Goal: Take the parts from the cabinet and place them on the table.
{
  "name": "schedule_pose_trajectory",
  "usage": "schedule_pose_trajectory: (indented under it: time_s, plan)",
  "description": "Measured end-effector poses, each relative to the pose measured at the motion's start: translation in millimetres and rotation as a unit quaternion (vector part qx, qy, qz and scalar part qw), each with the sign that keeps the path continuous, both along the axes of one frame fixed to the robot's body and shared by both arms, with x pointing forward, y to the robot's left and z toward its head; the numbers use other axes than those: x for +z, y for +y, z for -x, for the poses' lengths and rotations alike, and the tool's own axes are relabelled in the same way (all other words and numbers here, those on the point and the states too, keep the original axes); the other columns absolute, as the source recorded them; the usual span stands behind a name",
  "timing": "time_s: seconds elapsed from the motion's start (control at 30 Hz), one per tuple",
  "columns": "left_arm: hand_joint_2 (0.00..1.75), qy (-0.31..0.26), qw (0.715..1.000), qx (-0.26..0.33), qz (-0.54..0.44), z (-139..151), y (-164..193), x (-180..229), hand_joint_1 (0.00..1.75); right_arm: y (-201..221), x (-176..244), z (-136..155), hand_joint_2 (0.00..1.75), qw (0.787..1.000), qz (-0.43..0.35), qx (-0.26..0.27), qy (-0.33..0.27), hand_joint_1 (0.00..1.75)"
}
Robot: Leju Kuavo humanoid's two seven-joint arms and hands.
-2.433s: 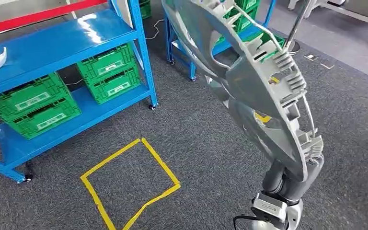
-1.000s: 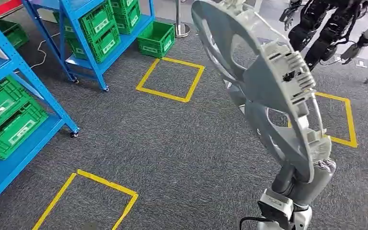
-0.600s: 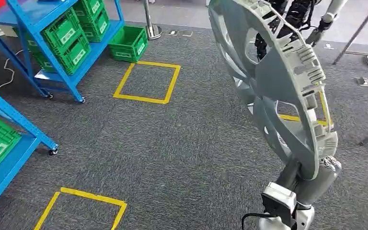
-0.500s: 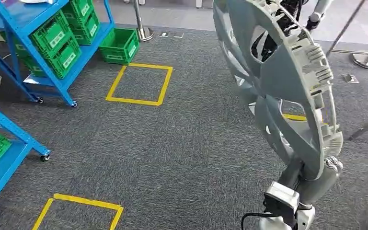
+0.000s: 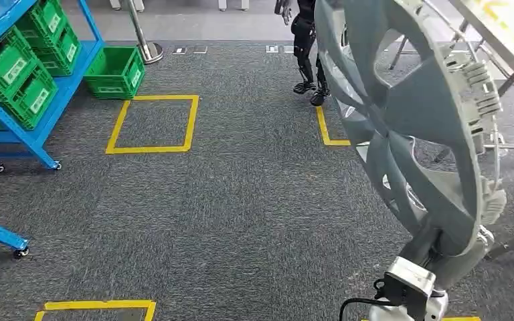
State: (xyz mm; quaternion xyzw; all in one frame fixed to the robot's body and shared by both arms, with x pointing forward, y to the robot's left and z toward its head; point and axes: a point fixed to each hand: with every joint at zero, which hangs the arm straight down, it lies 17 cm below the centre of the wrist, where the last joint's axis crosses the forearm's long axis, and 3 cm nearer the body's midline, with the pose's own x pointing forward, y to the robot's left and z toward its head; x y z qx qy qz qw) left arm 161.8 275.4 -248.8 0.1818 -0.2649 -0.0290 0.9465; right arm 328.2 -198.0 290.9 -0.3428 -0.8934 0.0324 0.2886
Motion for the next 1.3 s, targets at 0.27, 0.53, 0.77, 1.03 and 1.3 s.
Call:
schedule_pose_trajectory:
  time_s: [0.27, 0.53, 0.77, 1.03, 1.3]
  plan:
    - [0.0, -0.001, 1.0, 0.002, 0.003, -6, -2, 1, 0.0, 0, 10, -1, 0.0, 1.0, -0.005, 0.001, -0.013, 1.75]
    - [0.0, 0.014, 1.0, 0.012, 0.009, 6, -2, -3, 0.0, -1, 13, -2, 0.0, 1.0, -0.014, 0.003, -0.018, 1.75]
    - [0.0, 0.006, 1.0, 0.013, 0.01, 5, -1, -2, 0.0, -1, 16, -3, 0.0, 1.0, -0.012, 0.004, -0.022, 1.75]
    - [0.0, 0.001, 1.0, -0.004, 0.01, 2, -5, -1, 0.0, -2, 8, -6, 0.0, 1.0, -0.024, 0.011, -0.011, 1.75]
    - [0.0, 0.001, 1.0, -0.001, 0.02, 4, -11, -2, 0.0, 5, 5, -9, 0.0, 1.0, -0.022, 0.02, -0.007, 1.75]
